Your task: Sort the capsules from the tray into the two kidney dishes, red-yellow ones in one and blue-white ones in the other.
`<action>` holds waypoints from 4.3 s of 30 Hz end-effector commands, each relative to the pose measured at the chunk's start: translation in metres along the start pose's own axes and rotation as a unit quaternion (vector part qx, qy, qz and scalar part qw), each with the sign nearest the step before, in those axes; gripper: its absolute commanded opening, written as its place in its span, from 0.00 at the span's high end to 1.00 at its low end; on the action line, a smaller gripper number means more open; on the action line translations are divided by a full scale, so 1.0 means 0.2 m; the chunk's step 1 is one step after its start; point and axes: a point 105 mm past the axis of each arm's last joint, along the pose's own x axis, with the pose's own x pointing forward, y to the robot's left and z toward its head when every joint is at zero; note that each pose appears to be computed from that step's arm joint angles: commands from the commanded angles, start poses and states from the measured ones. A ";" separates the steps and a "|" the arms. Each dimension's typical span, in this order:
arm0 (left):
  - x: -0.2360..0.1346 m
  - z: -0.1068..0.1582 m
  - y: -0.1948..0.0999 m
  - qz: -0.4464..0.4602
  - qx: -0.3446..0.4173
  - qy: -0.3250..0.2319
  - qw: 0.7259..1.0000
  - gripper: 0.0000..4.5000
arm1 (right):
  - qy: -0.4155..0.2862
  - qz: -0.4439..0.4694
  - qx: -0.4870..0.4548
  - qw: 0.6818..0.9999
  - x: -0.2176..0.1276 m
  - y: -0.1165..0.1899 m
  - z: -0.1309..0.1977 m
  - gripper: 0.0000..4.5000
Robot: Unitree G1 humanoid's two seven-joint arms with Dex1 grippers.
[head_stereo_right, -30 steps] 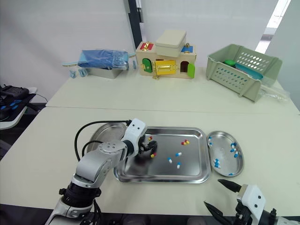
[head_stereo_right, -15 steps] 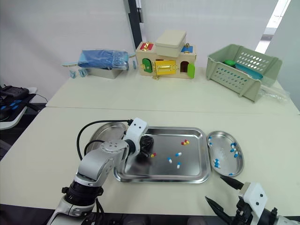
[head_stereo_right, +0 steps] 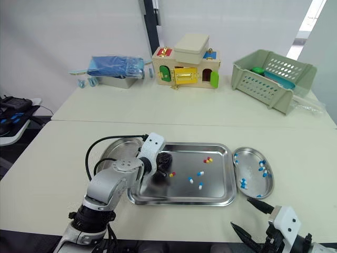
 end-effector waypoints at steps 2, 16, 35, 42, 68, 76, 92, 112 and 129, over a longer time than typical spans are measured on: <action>-0.18 0.14 0.08 0.032 -0.012 -0.060 0.998 0.99 | -0.013 0.024 -0.021 0.999 -0.01 0.01 0.06 0.00; -0.51 -0.01 0.49 0.308 -0.117 -0.058 0.942 0.99 | -0.037 0.069 -0.042 0.996 0.04 0.00 0.13 0.00; -0.50 -0.09 0.50 0.306 -0.133 -0.032 0.942 0.87 | -0.038 0.079 -0.055 0.995 0.09 -0.03 0.16 0.00; -0.48 -0.10 0.49 0.297 -0.130 -0.026 0.946 0.37 | -0.038 0.075 -0.050 0.995 0.08 -0.02 0.15 0.00; -0.50 -0.08 0.52 0.286 -0.118 -0.025 0.950 0.00 | -0.067 0.073 -0.051 0.994 0.09 -0.03 0.22 0.00; -0.48 -0.09 0.52 0.274 -0.112 -0.017 0.955 0.00 | -0.083 0.080 -0.053 0.992 0.10 0.00 0.25 0.00; -0.76 0.09 0.56 0.054 0.006 -0.043 0.998 0.00 | 0.048 0.074 -0.002 0.996 -0.17 -0.30 0.24 0.00; -1.23 -0.28 0.99 0.051 0.120 0.119 0.984 0.00 | 0.181 0.000 -0.029 0.983 -0.35 -0.74 0.11 0.00; -1.02 -0.24 0.79 -0.046 0.119 0.084 0.988 0.00 | -0.043 0.085 -0.028 0.995 -0.22 -0.24 0.18 0.00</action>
